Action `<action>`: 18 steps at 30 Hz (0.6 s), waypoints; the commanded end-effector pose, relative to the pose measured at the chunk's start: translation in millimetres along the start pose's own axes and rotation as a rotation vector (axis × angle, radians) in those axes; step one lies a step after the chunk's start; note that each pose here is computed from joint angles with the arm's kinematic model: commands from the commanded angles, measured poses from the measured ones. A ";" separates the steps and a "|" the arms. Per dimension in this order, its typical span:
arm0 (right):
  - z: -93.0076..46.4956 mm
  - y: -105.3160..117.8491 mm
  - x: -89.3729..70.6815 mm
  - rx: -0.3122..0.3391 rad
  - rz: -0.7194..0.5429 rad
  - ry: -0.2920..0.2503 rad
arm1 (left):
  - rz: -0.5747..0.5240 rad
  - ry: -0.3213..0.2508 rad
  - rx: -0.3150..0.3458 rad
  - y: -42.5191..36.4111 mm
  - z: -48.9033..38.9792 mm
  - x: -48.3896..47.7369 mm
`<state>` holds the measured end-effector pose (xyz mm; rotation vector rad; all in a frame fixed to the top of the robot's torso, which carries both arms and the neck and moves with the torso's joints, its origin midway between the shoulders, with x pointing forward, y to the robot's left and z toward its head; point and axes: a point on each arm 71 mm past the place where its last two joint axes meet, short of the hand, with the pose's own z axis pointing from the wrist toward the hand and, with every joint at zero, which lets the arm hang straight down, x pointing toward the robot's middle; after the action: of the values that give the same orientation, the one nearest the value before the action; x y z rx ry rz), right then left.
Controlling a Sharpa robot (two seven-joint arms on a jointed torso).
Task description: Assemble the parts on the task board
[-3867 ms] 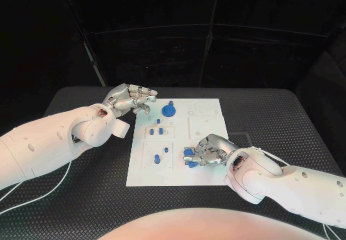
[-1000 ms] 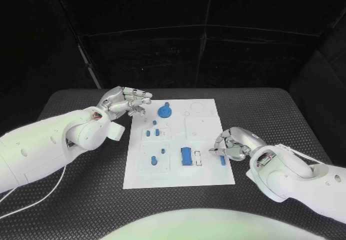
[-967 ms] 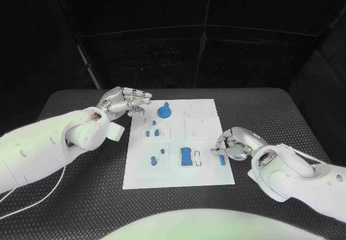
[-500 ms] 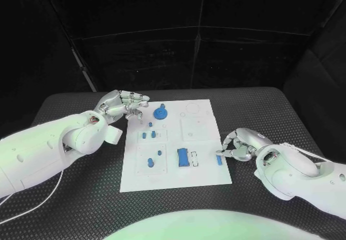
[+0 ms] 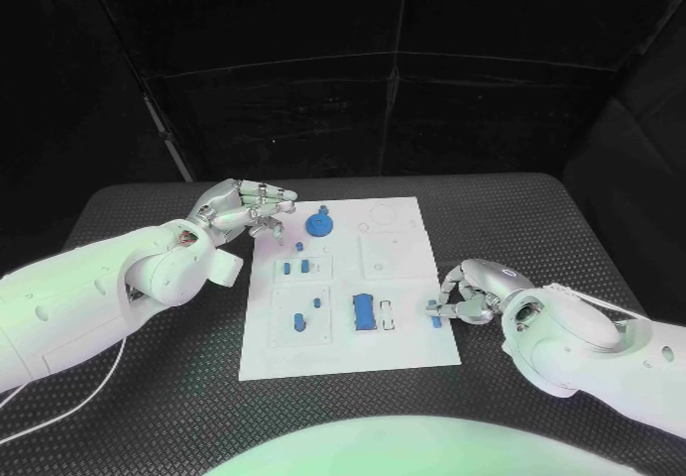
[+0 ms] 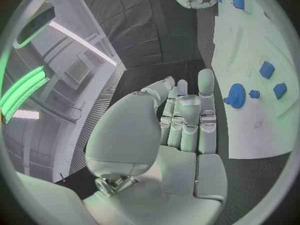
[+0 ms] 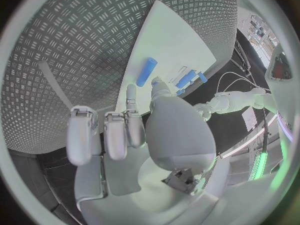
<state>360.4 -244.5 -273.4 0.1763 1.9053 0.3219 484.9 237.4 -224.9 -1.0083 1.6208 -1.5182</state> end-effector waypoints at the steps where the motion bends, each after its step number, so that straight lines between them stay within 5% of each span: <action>1: 0.6 3.0 2.5 -0.006 -0.035 0.024 | -0.008 0.011 0.005 -1.0 0.3 1.0; 18: 5.0 10.3 16.0 -0.005 -0.124 0.093 | -0.008 0.013 0.004 -0.8 0.2 1.2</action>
<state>362.1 -229.2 -279.0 0.1030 1.9468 0.3123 484.8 237.4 -225.3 -1.0085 1.6228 -1.5194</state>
